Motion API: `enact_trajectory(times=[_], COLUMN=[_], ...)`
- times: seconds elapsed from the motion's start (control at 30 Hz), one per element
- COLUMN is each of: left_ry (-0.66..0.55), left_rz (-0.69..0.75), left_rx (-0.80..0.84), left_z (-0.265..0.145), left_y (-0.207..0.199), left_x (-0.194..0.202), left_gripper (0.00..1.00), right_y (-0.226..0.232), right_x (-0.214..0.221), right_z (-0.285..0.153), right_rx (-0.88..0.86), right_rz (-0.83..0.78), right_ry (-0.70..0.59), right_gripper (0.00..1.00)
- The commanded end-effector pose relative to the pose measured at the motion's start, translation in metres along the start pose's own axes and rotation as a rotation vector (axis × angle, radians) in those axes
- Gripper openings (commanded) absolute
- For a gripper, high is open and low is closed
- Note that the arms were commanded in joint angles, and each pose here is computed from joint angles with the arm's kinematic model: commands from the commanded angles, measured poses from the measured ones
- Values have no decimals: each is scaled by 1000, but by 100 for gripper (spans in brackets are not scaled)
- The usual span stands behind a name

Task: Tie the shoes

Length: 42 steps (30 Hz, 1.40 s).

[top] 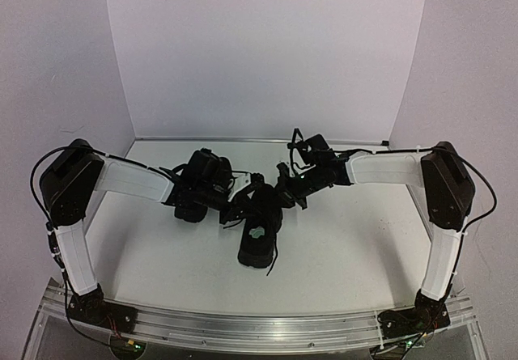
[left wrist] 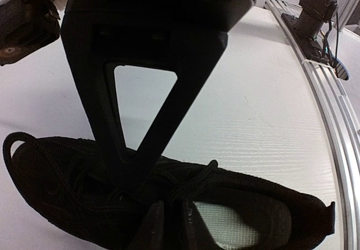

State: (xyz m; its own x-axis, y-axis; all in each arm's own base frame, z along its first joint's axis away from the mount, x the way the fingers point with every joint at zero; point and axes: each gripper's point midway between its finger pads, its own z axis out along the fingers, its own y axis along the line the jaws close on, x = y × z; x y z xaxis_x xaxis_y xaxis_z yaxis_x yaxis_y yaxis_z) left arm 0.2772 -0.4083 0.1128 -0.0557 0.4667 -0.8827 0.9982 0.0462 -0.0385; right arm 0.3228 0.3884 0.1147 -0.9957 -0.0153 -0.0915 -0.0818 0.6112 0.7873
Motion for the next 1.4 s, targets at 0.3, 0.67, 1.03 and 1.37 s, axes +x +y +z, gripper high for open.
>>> enact_trajectory(times=[0.3,0.67,1.03,1.37], left_ry=[-87,-105,-30,3], left_rz=[-19,-128,-211,-242], left_rx=[-38,-81,-100,-93], left_z=[-11,-15,-2,5], left_y=[9,24,34,35], left_x=[-39,-40,-14,-1], left_gripper=[0,0,0,0], right_y=[13,15,25,40], right_x=[-2,-2,-7,-9], right_z=[-3,-9,-17,-20], right_rx=[-22,-20,-26,-55], right_rz=[-38,-41,-52,-76], right_ry=[-8,-22,-54,-59], right_gripper=[0,0,0,0])
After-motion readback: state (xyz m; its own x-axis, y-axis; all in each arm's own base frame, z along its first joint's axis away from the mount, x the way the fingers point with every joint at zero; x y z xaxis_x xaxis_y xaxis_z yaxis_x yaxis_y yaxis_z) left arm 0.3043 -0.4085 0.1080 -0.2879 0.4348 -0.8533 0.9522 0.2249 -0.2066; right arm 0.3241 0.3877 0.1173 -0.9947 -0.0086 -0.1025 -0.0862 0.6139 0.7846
